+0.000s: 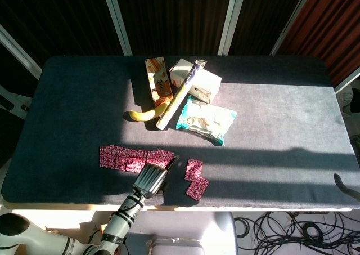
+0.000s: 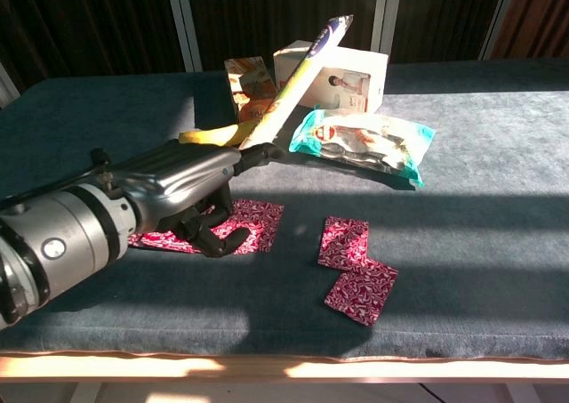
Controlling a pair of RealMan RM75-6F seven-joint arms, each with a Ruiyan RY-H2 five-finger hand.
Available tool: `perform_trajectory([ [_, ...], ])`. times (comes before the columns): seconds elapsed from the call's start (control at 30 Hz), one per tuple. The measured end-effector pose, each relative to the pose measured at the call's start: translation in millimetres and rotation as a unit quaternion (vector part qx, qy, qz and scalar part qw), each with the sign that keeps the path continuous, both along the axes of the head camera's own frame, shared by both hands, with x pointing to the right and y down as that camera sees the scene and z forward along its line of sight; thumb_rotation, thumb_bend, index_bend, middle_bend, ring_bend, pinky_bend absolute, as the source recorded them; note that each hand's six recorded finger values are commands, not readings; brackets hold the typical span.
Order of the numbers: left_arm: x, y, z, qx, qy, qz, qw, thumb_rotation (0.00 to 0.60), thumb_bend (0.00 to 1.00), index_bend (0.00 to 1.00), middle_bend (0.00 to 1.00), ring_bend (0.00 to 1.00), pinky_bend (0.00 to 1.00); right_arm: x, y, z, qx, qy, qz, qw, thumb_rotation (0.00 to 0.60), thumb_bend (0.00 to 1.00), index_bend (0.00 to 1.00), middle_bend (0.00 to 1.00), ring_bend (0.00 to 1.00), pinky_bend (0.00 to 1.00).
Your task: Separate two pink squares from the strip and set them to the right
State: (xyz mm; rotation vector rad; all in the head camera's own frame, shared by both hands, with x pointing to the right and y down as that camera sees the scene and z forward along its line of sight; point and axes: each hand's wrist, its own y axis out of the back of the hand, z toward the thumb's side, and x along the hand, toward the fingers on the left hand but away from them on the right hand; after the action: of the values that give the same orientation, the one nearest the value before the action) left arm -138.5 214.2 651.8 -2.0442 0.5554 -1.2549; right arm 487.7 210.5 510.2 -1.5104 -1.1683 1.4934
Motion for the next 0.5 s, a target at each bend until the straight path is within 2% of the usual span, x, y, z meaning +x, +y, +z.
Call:
perform_trajectory([
  [0.03,-14.5,-0.7,-3.4,0.009,-0.01,0.002,0.9999,0.6,0.41,0.0,0.32,0.34,0.62,-1.4,0.6,0.5,0.0,0.001,-0.002,1.0,0.6,0.27,0.0,0.0,0.0,0.12],
  [0.07,-36.1,-0.8,-7.7,0.02,-0.025,0.004,0.9995,0.6,0.41,0.0,0.23,0.23,0.51,-3.0,1.3,1.1,-0.001,0.003,-0.004,1.0,0.6,0.27,0.0,0.0,0.0,0.12],
  [0.1,-53.7,-0.4,-11.0,0.027,-0.037,0.005,0.9989,0.6,0.41,0.0,0.1,0.09,0.33,-5.2,2.3,2.0,-0.001,0.005,-0.008,1.0,0.6,0.27,0.0,0.0,0.0,0.12],
  [0.13,-71.7,0.3,-14.8,0.034,-0.048,0.006,0.9982,0.6,0.41,0.0,0.03,0.03,0.22,-6.8,3.0,2.8,-0.002,0.006,-0.01,0.9999,0.6,0.27,0.0,0.0,0.0,0.12],
  [0.2,-109.5,1.3,-25.7,0.049,-0.063,-0.001,0.9968,0.6,0.41,0.0,0.0,0.0,0.12,-11.0,4.8,4.9,-0.004,0.01,-0.017,0.9998,0.6,0.27,0.0,0.0,0.0,0.12],
  [0.3,-152.4,7.7,-36.4,0.058,-0.055,-0.042,0.9959,0.6,0.41,0.0,0.0,0.0,0.06,-17.4,7.3,8.4,-0.008,0.017,-0.027,0.9995,0.6,0.27,0.0,0.0,0.0,0.12],
  [0.4,-196.9,20.5,-41.2,0.063,-0.041,-0.101,0.992,0.6,0.41,0.0,0.0,0.0,0.04,-25.6,9.6,11.8,-0.009,0.023,-0.039,0.9989,0.6,0.27,0.0,0.0,0.0,0.12],
  [0.5,-237.6,37.0,-52.2,0.083,-0.034,-0.134,0.9869,0.6,0.41,0.0,0.0,0.0,0.03,-33.9,12.0,16.2,-0.011,0.027,-0.05,0.9983,0.6,0.27,0.0,0.0,0.0,0.12],
])
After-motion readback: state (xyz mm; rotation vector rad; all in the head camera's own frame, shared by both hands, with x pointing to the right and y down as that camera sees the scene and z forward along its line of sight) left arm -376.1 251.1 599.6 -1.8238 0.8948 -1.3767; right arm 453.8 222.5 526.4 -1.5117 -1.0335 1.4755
